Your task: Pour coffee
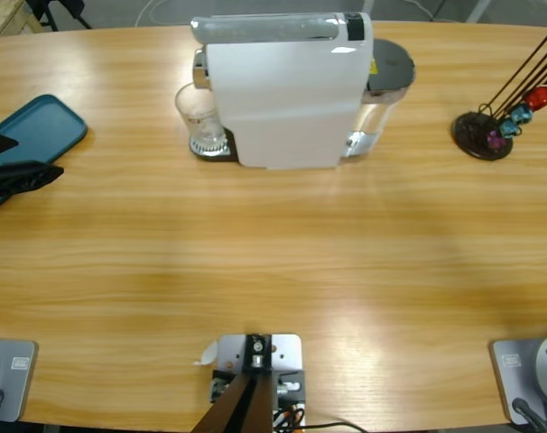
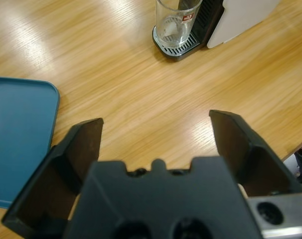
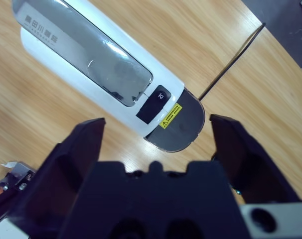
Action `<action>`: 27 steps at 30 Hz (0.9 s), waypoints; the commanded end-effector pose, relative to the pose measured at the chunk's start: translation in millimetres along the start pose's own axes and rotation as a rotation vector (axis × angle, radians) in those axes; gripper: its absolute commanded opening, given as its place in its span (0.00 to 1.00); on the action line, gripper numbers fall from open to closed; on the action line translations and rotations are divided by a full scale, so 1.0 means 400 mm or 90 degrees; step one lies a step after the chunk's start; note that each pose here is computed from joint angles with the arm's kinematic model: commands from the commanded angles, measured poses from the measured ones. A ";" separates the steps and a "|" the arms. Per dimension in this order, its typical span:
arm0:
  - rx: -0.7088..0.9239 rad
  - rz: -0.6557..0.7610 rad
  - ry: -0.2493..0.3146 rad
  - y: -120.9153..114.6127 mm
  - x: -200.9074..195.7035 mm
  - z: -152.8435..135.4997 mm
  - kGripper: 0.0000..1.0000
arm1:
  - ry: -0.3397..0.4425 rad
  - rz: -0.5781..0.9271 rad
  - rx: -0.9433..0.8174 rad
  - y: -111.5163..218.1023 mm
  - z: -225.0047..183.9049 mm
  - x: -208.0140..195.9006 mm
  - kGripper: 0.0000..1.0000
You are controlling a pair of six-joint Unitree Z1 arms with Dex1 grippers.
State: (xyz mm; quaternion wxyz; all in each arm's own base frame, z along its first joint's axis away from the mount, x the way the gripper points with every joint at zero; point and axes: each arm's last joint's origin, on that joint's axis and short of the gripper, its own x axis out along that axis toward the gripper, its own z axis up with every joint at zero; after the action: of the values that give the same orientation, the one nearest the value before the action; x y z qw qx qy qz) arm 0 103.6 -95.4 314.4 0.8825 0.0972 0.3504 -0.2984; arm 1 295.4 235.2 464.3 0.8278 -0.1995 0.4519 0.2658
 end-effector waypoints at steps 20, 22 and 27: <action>0.002 0.002 0.021 0.001 0.015 -0.030 0.94 | 0.069 0.046 0.031 -0.040 0.017 0.112 0.00; 0.002 0.003 0.021 0.001 0.015 -0.029 0.94 | 0.079 0.047 0.029 -0.040 0.019 0.129 0.00; 0.002 0.003 0.022 0.001 0.016 -0.029 0.94 | 0.084 0.050 0.021 -0.040 0.028 0.156 0.00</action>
State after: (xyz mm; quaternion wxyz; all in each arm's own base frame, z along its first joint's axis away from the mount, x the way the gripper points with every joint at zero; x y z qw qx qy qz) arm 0 103.6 -95.3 313.5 0.8824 0.0974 0.3506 -0.2984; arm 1 318.6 232.8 446.8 0.8094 -0.1754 0.4897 0.2725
